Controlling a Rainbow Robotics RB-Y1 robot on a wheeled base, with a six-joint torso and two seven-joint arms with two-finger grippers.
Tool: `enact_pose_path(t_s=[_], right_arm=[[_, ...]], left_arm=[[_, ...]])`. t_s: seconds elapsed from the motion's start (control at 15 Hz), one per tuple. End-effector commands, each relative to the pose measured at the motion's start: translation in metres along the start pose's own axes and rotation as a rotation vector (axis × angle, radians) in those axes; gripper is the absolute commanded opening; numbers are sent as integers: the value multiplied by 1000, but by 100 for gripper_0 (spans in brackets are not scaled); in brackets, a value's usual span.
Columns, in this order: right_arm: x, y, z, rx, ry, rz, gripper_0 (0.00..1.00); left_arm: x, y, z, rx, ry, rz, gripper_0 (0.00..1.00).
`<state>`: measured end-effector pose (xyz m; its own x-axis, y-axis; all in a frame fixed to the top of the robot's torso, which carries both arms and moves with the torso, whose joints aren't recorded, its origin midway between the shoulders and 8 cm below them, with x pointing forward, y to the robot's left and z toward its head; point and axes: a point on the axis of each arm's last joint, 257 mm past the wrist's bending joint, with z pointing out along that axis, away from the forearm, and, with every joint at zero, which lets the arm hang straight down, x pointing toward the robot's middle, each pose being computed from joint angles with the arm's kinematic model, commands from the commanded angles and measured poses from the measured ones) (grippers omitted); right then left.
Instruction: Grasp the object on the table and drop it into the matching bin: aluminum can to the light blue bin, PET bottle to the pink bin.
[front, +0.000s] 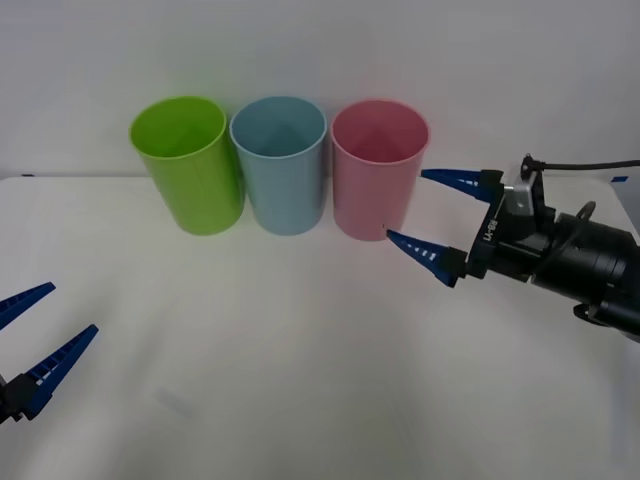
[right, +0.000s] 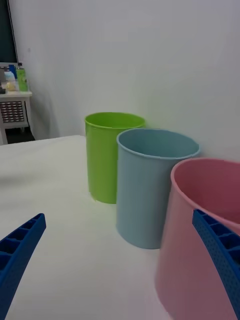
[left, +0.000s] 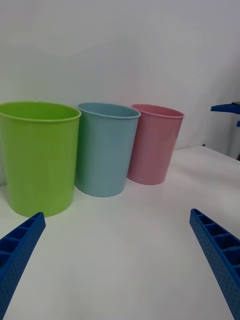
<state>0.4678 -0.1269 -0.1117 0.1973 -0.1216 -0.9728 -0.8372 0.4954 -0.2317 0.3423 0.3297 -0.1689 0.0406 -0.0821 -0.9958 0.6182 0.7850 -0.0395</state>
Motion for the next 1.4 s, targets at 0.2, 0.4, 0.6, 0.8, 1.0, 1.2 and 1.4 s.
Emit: enact_pose_path(t_s=[0.2,0.4,0.6,0.8,1.0,1.2,1.4], right_arm=[[37,19,-39,51,33,-10,100],[54,23,-68,91,57,23,100],[65,26,-100,137,60,60,100],[66,33,-122,159,40,88,100],[72,42,-138,169,40,114,100],[75,49,-149,169,40,129,100],[76,56,-159,168,41,135,100]], left_arm=[[0,0,0,0,0,0,100],[0,0,0,0,0,0,100],[0,0,0,0,0,0,100],[0,0,0,0,0,0,100],[0,0,0,0,0,0,100],[0,0,0,0,0,0,100],[0,0,0,0,0,0,100]])
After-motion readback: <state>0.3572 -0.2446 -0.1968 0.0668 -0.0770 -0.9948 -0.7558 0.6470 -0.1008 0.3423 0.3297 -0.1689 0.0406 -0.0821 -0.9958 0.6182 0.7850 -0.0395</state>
